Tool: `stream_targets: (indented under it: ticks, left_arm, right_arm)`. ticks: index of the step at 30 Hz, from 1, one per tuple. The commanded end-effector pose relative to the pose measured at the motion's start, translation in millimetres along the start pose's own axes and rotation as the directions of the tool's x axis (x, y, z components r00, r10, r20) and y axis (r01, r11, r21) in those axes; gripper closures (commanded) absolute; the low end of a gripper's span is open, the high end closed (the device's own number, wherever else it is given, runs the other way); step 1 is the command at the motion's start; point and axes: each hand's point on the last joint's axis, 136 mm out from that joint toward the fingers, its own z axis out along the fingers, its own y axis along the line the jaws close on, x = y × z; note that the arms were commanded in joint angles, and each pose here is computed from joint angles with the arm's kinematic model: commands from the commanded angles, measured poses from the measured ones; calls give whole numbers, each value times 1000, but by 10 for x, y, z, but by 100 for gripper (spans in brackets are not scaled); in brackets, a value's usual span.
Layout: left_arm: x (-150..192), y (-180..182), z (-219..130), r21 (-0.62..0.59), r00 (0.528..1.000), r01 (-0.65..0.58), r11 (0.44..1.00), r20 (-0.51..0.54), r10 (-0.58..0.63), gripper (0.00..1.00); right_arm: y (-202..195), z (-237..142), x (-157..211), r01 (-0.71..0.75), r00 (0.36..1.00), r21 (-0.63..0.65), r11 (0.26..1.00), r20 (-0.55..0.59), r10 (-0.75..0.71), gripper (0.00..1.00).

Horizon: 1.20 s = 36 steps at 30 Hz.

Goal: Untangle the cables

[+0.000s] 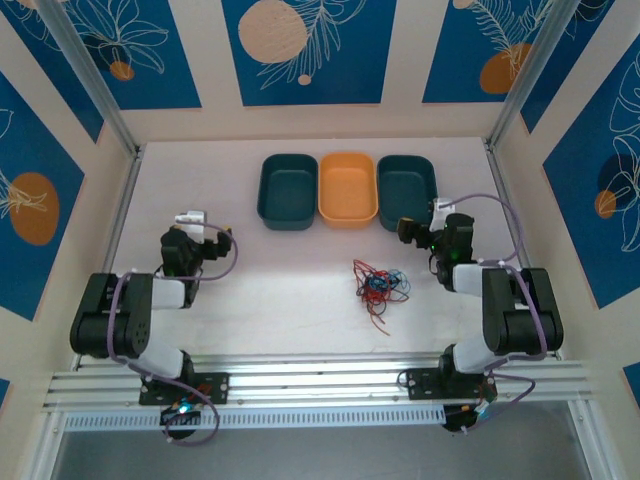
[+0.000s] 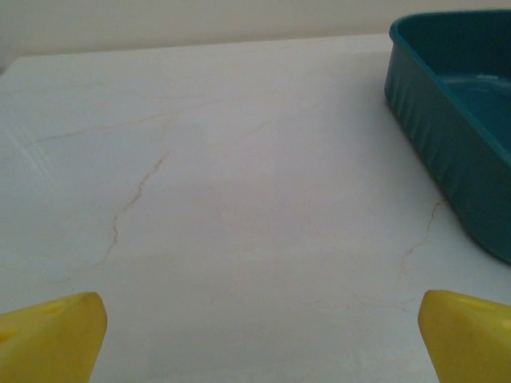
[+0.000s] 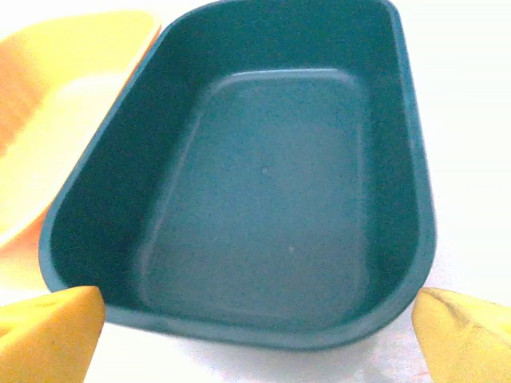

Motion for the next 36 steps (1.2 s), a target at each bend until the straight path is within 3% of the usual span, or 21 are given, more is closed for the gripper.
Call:
stream_targets:
  ticks: [1, 5, 10, 13, 17, 22, 27, 31, 36]
  left_arm:
    - [-186, 68, -155, -49, 999, 9, 999, 43, -7, 0]
    - [-322, 146, -334, -94, 997, 79, 992, 35, -76, 0]
    - [-502, -1, -519, -19, 975, 220, 975, 20, -220, 0]
    - [-528, -290, -597, 61, 973, 229, 971, -15, -229, 0]
    - [-486, -795, -701, 152, 981, 188, 970, -71, -179, 0]
    - [-367, -1341, -800, 261, 959, 281, 924, -108, -261, 0]
    - [-402, -1819, -847, 325, 955, 296, 898, -88, -283, 0]
    - [-318, -2120, -738, 375, 949, 315, 872, -151, -277, 0]
    - [-281, -2384, -613, 427, 933, 357, 831, -213, -291, 0]
  right_arm:
    - [-28, -83, -217, -11, 1000, 48, 999, -11, 11, 1]
    - [-7, -238, -256, -10, 1000, 83, 996, 12, 9, 1]
    - [107, -522, -205, -108, 992, 158, 982, -42, 115, 1]
    - [212, -749, -5, -168, 970, 229, 959, -137, 203, 1]
    - [444, -1051, 218, -69, 958, 261, 963, -250, 136, 1]
    - [612, -1329, 338, -31, 929, 232, 972, -353, 114, 0]
    - [879, -1496, 505, -129, 865, 171, 977, -462, 195, 16]
    - [1065, -1528, 854, -179, 784, 165, 970, -571, 241, 28]
    - [1198, -1473, 1096, -202, 741, 160, 966, -620, 257, 35]
